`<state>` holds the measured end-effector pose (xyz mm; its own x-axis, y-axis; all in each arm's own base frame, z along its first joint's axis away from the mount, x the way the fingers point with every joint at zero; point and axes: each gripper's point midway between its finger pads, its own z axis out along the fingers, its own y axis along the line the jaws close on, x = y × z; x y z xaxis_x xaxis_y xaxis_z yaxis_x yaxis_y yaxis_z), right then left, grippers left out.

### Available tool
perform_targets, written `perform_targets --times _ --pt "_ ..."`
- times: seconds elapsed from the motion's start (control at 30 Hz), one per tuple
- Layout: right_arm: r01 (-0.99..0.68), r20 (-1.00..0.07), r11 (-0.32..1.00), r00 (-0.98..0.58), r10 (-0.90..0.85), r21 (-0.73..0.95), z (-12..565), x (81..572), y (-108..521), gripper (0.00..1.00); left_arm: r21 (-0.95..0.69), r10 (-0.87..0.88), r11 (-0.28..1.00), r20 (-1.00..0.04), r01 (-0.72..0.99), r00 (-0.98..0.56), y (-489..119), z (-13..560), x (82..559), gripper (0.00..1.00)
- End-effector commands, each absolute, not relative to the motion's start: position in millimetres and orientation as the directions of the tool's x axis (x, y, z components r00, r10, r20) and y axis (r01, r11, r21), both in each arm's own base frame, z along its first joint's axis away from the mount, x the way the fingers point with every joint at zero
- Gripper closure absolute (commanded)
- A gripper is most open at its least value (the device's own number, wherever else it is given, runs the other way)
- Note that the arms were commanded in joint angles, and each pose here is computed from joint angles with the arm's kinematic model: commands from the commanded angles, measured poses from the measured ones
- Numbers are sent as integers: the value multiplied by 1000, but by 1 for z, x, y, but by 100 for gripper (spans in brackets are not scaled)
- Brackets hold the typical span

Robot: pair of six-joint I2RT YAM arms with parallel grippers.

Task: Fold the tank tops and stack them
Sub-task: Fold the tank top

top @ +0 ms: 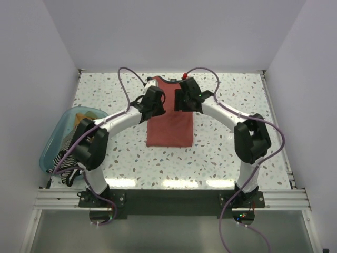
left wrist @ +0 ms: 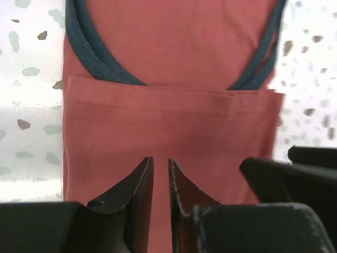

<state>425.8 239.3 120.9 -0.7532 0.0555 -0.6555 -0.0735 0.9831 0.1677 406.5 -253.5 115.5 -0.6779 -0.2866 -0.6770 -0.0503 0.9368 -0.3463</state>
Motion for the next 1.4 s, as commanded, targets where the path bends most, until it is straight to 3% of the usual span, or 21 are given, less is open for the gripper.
perform_targets --times 0.0,0.2,0.43,0.97,1.13,1.23,1.37 --pt "-77 -610 967 -787 91 243 88 431 261 36 -252 -201 967 -683 -32 -702 -252 85 423 78" --pt "-57 -551 969 -830 87 239 39 418 260 36 -230 -183 972 -650 -39 -738 -246 42 417 81" --pt "-35 -486 974 -870 80 222 4 366 240 36 -276 -222 959 -578 -67 -785 -238 10 358 80" --pt "-55 -481 975 -875 57 216 25 264 205 33 -353 -250 933 -509 -65 -824 -244 22 259 79" --pt "-38 -563 981 -822 78 192 73 272 192 17 -382 -248 924 -575 -13 -780 -247 71 269 67" --pt "4 -605 984 -788 113 178 103 279 177 15 -392 -277 919 -591 -30 -758 -240 96 269 52" --pt "56 -567 975 -806 172 216 109 258 153 15 -378 -333 917 -547 -128 -768 -213 97 246 42"
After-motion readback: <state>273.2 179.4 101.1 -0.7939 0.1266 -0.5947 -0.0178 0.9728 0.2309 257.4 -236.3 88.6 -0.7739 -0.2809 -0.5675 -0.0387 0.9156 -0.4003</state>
